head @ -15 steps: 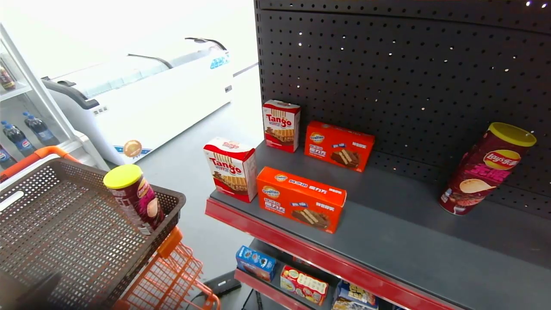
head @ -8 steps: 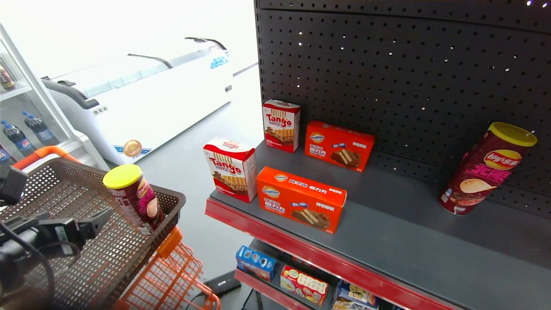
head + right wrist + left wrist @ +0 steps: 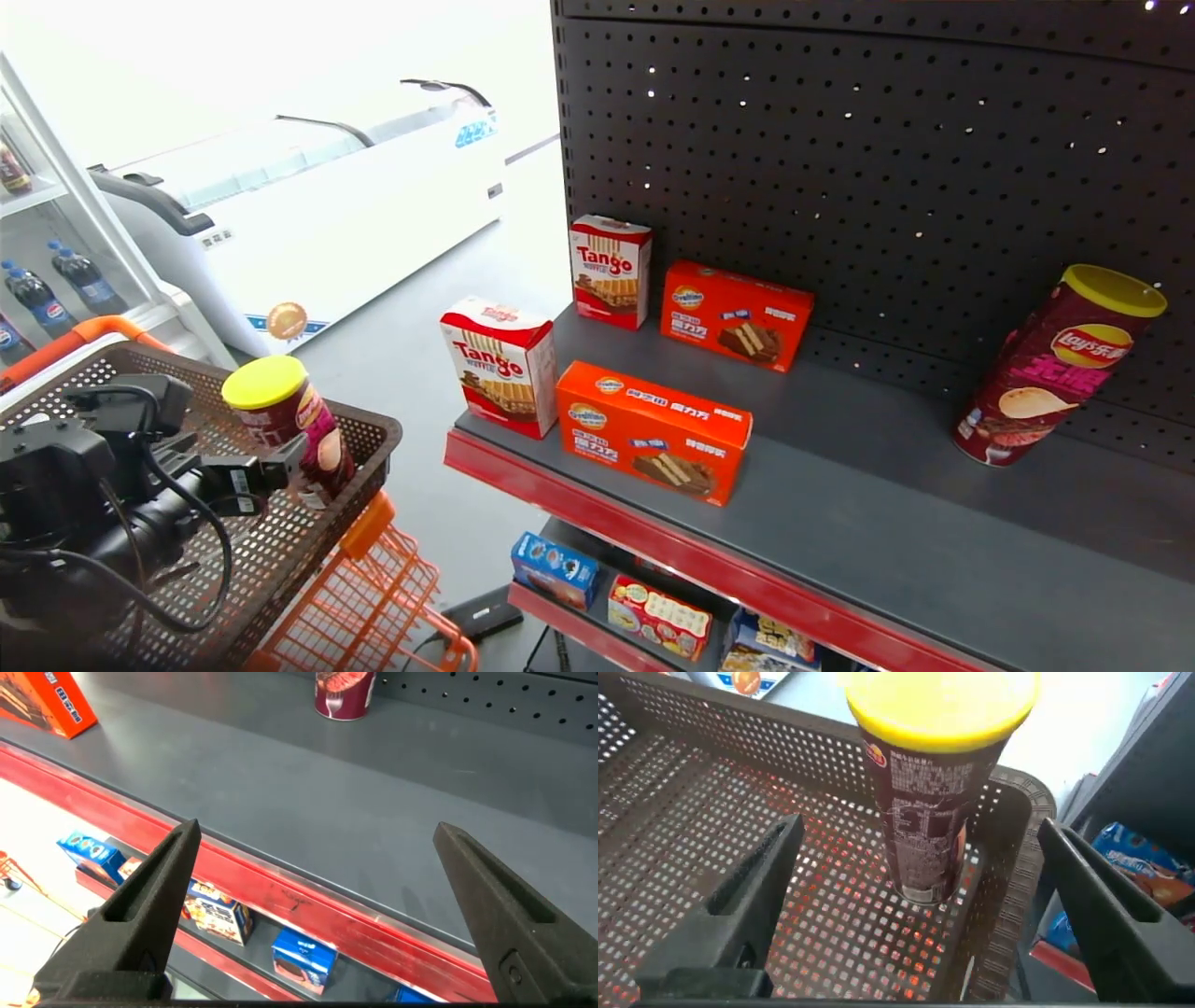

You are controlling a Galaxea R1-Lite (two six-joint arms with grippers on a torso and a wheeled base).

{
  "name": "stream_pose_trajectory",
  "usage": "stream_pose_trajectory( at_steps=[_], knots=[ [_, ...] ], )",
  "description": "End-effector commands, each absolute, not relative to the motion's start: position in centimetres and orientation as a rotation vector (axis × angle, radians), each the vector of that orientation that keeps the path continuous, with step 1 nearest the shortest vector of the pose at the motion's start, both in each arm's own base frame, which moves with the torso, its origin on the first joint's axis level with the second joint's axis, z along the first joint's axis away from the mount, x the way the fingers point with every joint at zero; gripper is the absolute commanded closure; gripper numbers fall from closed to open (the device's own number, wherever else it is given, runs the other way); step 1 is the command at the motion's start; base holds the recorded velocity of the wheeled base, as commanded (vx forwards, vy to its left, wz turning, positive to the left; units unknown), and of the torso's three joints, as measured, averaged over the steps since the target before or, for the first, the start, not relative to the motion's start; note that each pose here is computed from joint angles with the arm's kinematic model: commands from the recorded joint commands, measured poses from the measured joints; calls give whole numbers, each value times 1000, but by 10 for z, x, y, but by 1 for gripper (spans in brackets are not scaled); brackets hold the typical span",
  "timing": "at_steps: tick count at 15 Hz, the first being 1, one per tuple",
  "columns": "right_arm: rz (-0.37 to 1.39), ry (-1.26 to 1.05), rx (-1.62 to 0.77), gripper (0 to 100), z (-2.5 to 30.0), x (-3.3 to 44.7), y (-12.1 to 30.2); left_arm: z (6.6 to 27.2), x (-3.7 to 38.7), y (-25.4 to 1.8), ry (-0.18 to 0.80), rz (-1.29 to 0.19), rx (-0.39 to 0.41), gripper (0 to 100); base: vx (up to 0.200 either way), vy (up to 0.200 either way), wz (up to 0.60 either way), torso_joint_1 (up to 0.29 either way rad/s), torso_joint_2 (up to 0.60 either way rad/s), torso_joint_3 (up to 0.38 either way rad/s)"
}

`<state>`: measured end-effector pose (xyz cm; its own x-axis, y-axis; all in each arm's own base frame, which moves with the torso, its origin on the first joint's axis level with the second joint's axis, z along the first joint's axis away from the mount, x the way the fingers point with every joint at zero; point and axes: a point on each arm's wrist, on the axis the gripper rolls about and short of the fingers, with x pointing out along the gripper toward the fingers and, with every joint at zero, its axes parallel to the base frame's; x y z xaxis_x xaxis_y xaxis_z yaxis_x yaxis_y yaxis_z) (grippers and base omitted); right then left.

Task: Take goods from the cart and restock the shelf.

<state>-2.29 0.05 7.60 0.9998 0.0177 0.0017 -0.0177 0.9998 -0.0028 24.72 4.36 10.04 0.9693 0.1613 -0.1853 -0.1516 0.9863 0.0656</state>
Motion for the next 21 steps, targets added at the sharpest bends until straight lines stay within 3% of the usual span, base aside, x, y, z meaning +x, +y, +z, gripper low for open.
stream_pose_trajectory(
  at_steps=[1, 5, 11, 12, 15, 18, 21],
  knots=[
    [18, 0, -3, 0, 76, -23, 0, 71, 266, 47, 256, 147, 44, 0, 0, 0, 0, 0, 0, 0],
    [18, 0, -3, 0, 76, -23, 0, 58, 302, 51, 215, 141, 52, 0, 0, 0, 0, 0, 0, 0],
    [18, 0, -3, 0, 76, -23, 0, 57, 344, 53, 131, 115, 57, 0, 0, 0, 0, 0, 0, 0],
    [18, 0, -3, 0, 76, -23, 0, 57, 347, 53, 124, 97, 56, 100, 0, 0, 0, 0, 0, 0],
    [18, 0, -3, 0, 76, -23, 0, 64, 349, 46, 113, 46, 61, 100, 0, 0, 0, 0, 0, 0],
    [18, 0, -3, 0, 76, -23, 0, 93, 343, 38, 33, 28, 72, 100, 0, 0, 0, 0, 0, 0],
    [18, 0, -3, 0, 76, -23, 0, 148, 323, 43, -26, 43, 94, 100, 0, 0, 0, 0, 0, 0]
  ],
)
